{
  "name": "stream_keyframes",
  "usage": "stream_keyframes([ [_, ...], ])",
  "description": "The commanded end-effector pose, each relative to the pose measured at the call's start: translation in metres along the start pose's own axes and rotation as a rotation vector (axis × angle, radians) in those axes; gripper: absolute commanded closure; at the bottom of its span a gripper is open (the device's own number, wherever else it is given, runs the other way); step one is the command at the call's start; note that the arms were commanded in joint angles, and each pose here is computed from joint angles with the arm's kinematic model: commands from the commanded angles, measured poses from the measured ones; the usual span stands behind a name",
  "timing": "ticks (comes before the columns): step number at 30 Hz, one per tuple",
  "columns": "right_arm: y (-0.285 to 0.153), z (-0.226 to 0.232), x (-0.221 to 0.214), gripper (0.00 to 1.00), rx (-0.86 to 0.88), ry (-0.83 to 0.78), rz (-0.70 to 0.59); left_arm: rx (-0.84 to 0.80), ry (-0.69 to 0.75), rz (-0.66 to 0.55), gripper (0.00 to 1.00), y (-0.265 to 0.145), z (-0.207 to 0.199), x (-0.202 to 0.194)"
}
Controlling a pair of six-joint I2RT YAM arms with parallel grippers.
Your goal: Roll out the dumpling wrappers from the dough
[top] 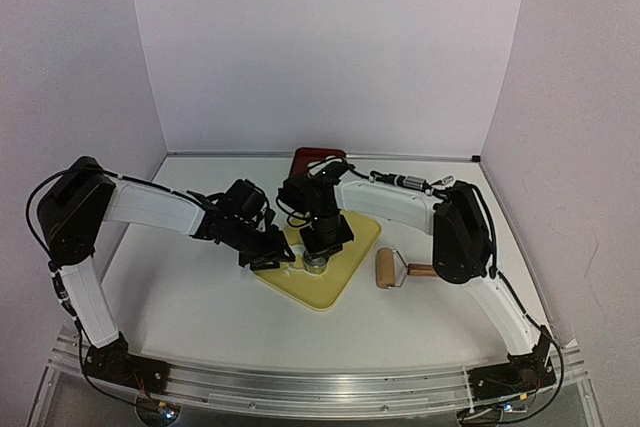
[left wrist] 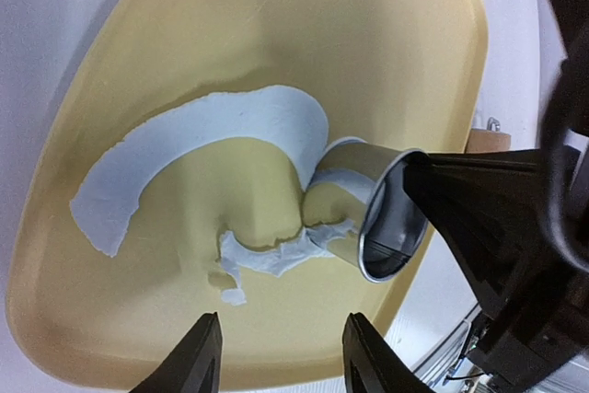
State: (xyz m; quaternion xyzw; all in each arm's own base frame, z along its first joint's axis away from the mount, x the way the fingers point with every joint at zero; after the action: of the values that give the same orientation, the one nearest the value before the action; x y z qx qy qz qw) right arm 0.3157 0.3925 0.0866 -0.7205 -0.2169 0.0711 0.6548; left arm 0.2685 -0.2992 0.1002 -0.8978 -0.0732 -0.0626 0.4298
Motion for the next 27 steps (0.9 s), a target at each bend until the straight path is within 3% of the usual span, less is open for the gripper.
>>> stream_keyframes([
  [1, 0.038, 0.002, -0.028, 1.00, 0.005, 0.005, 0.161, 0.037, -0.014, 0.001, 0.54, 0.016, 0.000, 0.009],
  [10, 0.039, 0.003, -0.029, 1.00, 0.026, 0.003, 0.163, 0.076, -0.036, 0.041, 0.54, 0.038, 0.009, 0.009],
  [27, 0.041, 0.007, -0.027, 1.00, 0.066, 0.005, 0.171, 0.079, -0.060, 0.177, 0.68, 0.072, 0.019, -0.019],
])
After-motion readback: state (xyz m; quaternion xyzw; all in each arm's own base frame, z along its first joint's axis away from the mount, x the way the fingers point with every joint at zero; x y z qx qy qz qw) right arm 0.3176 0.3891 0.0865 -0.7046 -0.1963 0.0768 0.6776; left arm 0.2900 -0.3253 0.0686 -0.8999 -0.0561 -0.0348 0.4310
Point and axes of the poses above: each gripper's point midway between its finger pads, its own y axis out along the fingers, its own z axis along the line the jaws close on, x = y × z, the point moved 6 cm from there along -y, back along the fingers
